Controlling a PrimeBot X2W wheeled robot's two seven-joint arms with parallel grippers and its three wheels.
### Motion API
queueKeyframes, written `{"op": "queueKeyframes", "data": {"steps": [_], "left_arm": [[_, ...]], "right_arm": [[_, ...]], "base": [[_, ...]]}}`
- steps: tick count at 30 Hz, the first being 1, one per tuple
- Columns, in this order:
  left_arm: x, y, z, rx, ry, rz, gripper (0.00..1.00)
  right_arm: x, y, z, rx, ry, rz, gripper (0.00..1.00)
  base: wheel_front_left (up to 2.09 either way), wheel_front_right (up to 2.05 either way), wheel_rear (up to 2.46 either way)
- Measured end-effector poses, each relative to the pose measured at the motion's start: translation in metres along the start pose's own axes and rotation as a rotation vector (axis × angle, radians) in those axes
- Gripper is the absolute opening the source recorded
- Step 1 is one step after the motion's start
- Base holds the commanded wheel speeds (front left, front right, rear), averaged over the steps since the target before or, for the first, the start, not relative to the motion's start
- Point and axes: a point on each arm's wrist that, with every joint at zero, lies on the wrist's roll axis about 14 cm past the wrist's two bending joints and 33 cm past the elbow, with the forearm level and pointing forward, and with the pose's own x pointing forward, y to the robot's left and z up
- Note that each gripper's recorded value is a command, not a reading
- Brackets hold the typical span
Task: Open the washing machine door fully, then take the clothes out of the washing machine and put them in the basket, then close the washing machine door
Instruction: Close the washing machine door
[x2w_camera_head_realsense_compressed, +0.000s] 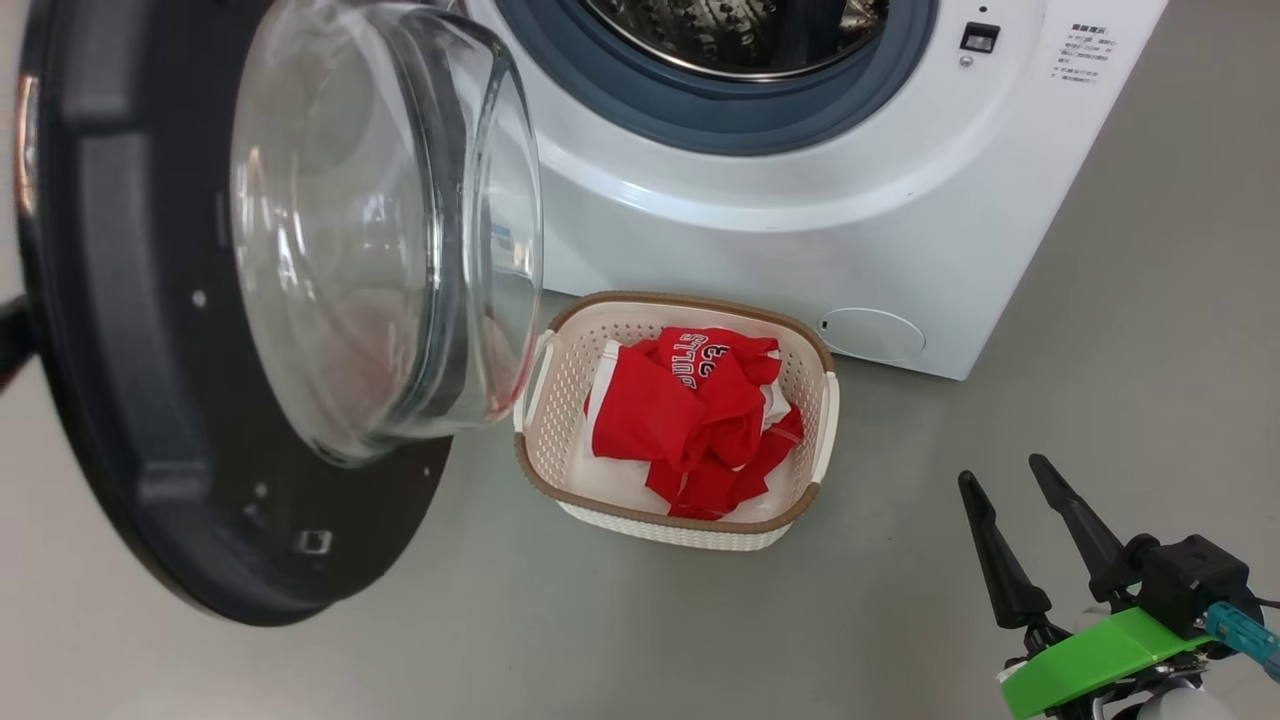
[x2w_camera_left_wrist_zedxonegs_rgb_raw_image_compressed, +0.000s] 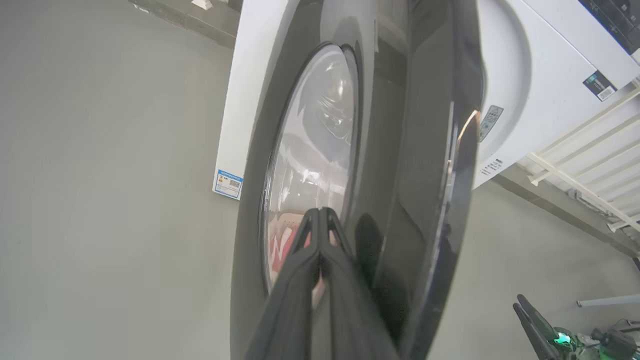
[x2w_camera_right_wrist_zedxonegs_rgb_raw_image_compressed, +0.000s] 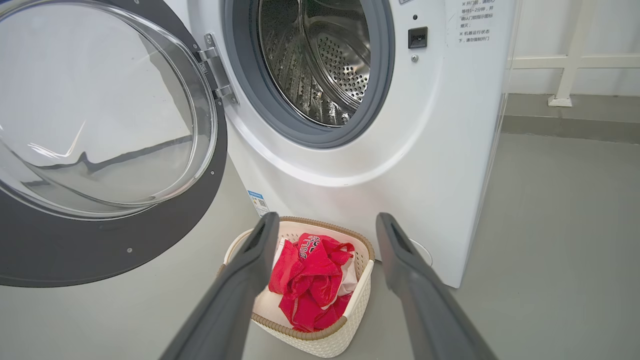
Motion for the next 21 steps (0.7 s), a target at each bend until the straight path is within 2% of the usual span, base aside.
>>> {"op": "queueKeyframes", "data": {"steps": [6, 21], "left_arm": [[0.011, -0.028, -0.015, 0.053, 0.01, -0.08, 0.0], [0.04, -0.097, -0.053, 0.102, 0.029, -0.284, 0.0]], "right_arm": [[-0.004, -0.004, 0.003, 0.002, -0.009, -0.018, 1.0], [-0.015, -0.014, 0.006, 0.003, -0.018, -0.058, 1.0]], "base": [[0.0, 0.0, 0.0], [0.0, 0.0, 0.0]]}}
